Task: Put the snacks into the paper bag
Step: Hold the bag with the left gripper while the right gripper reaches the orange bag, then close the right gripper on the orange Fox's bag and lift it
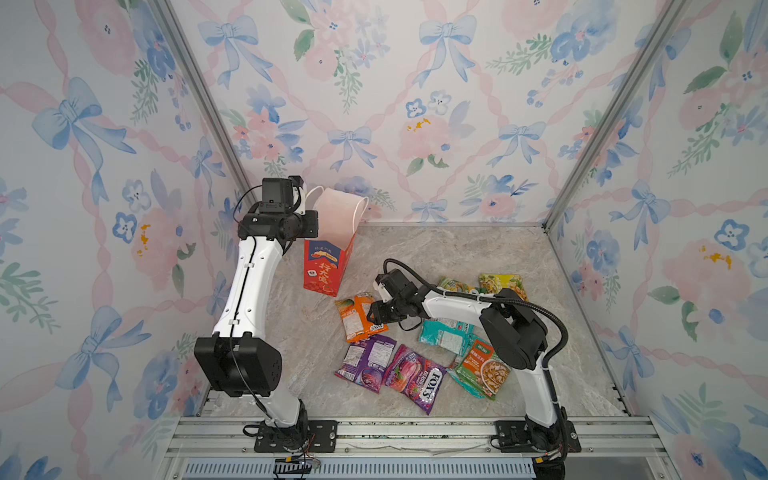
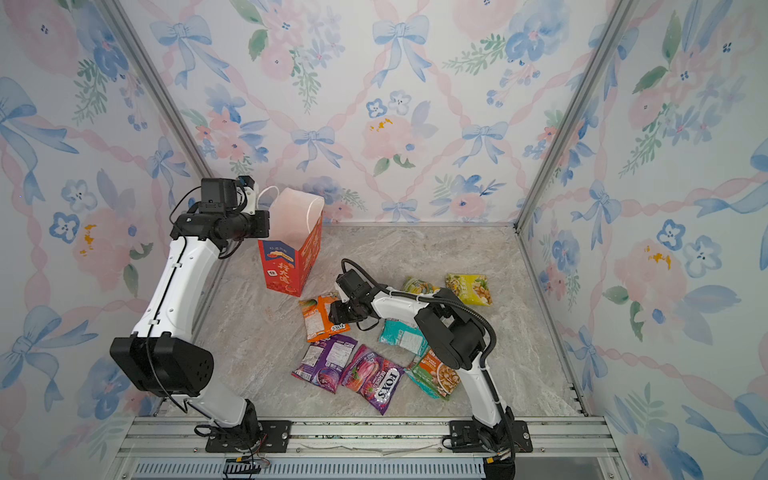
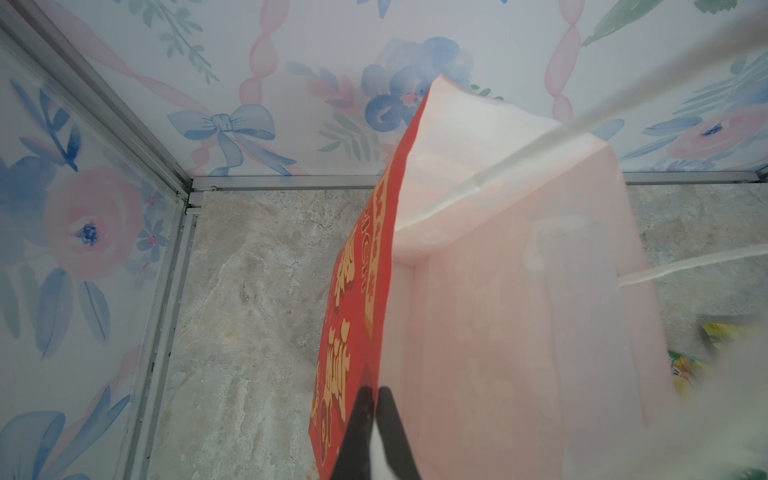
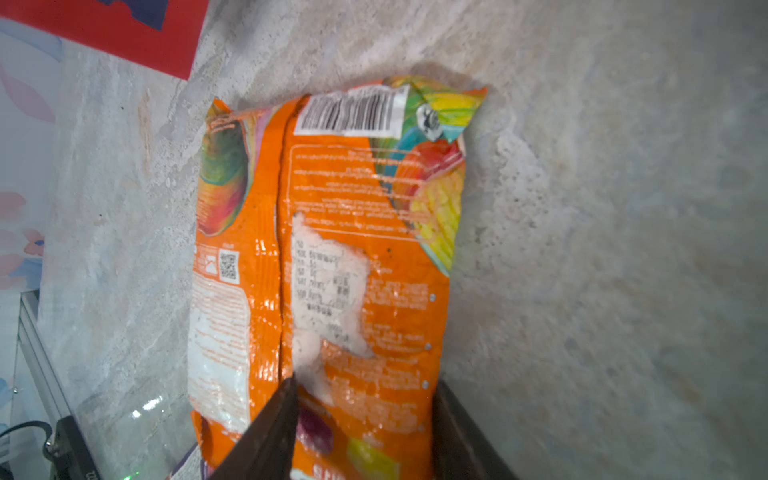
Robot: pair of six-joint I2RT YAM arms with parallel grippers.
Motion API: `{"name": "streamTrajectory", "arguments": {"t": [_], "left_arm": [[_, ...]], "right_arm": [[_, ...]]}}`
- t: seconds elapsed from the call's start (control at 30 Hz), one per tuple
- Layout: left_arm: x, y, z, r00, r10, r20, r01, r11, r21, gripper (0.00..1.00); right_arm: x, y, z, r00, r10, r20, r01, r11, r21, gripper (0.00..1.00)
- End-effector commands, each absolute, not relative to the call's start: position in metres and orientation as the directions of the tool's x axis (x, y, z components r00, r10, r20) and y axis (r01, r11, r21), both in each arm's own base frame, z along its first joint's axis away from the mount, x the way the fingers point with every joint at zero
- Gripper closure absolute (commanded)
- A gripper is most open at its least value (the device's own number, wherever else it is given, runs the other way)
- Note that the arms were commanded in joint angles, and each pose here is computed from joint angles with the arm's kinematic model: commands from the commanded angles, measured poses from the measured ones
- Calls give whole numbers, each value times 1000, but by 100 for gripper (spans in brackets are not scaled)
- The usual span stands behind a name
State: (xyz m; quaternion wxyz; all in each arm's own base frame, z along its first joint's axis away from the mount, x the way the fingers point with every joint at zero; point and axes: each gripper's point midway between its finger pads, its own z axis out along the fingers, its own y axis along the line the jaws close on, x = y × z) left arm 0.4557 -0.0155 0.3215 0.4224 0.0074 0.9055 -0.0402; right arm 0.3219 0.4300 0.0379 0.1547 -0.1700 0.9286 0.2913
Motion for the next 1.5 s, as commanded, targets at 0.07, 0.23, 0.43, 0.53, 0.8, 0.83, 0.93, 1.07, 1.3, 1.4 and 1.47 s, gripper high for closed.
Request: {"name": "streamTrajectory", "arguments": {"t": [0.07, 0.23, 0.43, 0.53, 0.8, 0.83, 0.93, 1.07, 1.3, 1.4, 1.47], "left_arm": [[451, -12, 335, -606, -45, -794, 36, 996, -84, 100], [450, -18, 332, -608, -54, -792, 57, 992, -111, 100], [448, -21, 330, -610, -57, -790, 69, 990, -125, 100], [448, -24, 331, -609, -55, -791, 84, 987, -134, 100], [448, -33, 326, -618, -55, -784, 122, 979, -164, 100], [449, -35, 326, -618, -57, -784, 129, 977, -172, 100], [450, -43, 323, -623, -51, -780, 148, 972, -182, 100], [451, -56, 320, -629, -28, -777, 171, 970, -173, 100], [450, -83, 305, -648, 35, -760, 203, 971, -128, 100], [447, -97, 301, -653, 49, -756, 239, 960, -144, 100], [447, -104, 299, -656, 60, -753, 255, 956, -146, 100]], "right_arm": [[320, 435, 29, -905, -208, -370, -381, 784, 490, 67], [325, 431, 45, -893, -191, -407, -387, 786, 482, 92], [338, 413, 80, -881, -130, -455, -373, 783, 498, 100], [345, 400, 104, -869, -92, -486, -365, 782, 505, 100], [358, 342, 158, -826, -2, -564, -316, 829, 461, 100], [359, 335, 163, -822, 11, -569, -308, 832, 461, 100], [362, 314, 179, -808, 46, -587, -286, 841, 459, 100], [366, 292, 204, -775, 95, -625, -267, 847, 460, 100], [371, 269, 237, -728, 126, -674, -259, 859, 441, 100], [374, 259, 254, -704, 139, -696, -257, 864, 433, 100], [377, 251, 266, -684, 144, -715, -255, 871, 419, 100]]}}
